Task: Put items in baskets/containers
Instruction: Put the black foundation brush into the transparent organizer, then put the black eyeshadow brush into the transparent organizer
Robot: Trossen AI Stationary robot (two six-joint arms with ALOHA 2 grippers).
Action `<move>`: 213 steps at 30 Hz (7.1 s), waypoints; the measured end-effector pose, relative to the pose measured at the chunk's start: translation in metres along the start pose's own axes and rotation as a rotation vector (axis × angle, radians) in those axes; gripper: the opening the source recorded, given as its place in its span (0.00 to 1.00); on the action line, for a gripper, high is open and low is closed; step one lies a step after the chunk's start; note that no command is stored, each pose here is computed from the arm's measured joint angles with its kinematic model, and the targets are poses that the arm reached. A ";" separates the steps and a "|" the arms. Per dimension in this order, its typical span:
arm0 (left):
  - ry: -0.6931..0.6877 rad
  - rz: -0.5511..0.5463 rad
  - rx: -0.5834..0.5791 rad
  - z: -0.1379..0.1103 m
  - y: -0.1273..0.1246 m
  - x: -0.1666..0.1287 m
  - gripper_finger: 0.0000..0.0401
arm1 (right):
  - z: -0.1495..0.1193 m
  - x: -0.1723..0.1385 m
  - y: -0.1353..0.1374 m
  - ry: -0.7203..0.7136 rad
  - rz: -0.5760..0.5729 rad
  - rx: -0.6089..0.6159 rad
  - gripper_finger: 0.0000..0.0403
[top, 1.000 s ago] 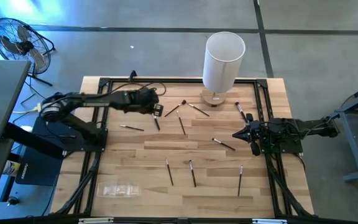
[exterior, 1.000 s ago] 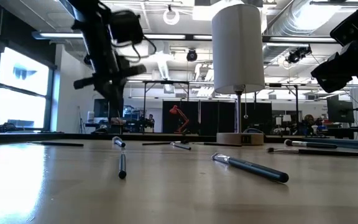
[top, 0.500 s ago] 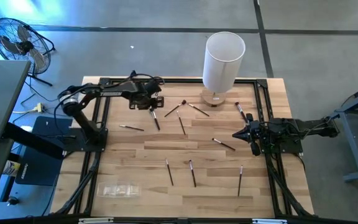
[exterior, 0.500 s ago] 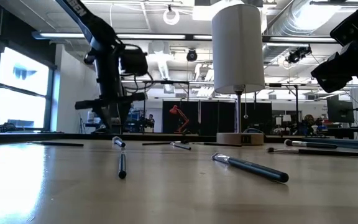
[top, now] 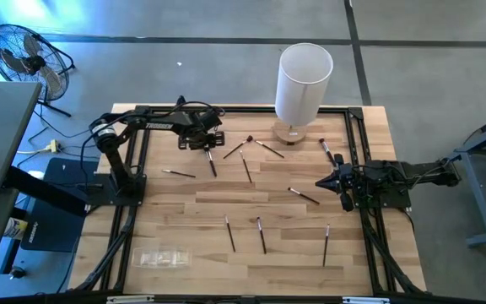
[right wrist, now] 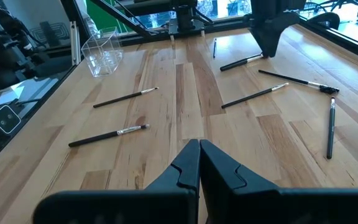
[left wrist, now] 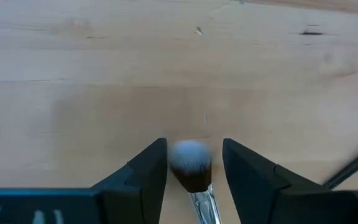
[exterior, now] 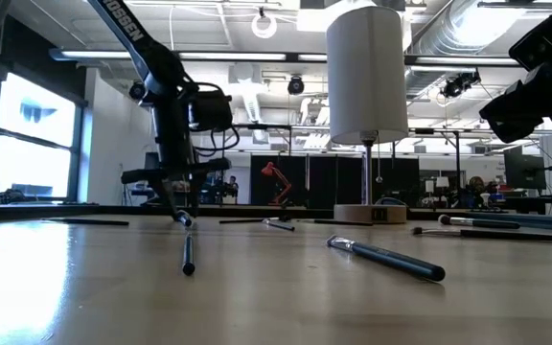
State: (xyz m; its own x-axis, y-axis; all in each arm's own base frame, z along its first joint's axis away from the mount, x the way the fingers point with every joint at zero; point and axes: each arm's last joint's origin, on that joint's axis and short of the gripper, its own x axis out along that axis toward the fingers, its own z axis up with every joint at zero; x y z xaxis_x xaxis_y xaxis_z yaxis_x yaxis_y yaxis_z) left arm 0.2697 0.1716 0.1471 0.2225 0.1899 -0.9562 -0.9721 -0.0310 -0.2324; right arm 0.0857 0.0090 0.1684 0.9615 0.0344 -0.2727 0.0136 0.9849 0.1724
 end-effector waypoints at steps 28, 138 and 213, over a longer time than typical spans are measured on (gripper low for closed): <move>-0.430 -0.326 0.266 -0.087 -0.031 -0.127 0.00 | 0.000 0.000 0.000 0.000 0.000 0.000 0.01; -0.860 -1.300 1.219 -0.305 0.127 -0.194 0.32 | 0.000 0.000 0.000 0.000 0.000 0.000 0.01; -0.118 -0.370 0.837 -0.162 -0.005 -0.095 0.32 | 0.126 0.131 0.026 0.538 -0.391 0.055 0.05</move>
State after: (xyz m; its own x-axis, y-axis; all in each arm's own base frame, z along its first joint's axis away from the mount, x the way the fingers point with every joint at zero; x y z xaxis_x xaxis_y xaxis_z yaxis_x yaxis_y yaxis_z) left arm 0.2651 -0.0050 0.2102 0.5653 0.1467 -0.8117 -0.5871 0.7628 -0.2711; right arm 0.2466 0.0175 0.2560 0.6118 -0.2300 -0.7568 0.3614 0.9324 0.0088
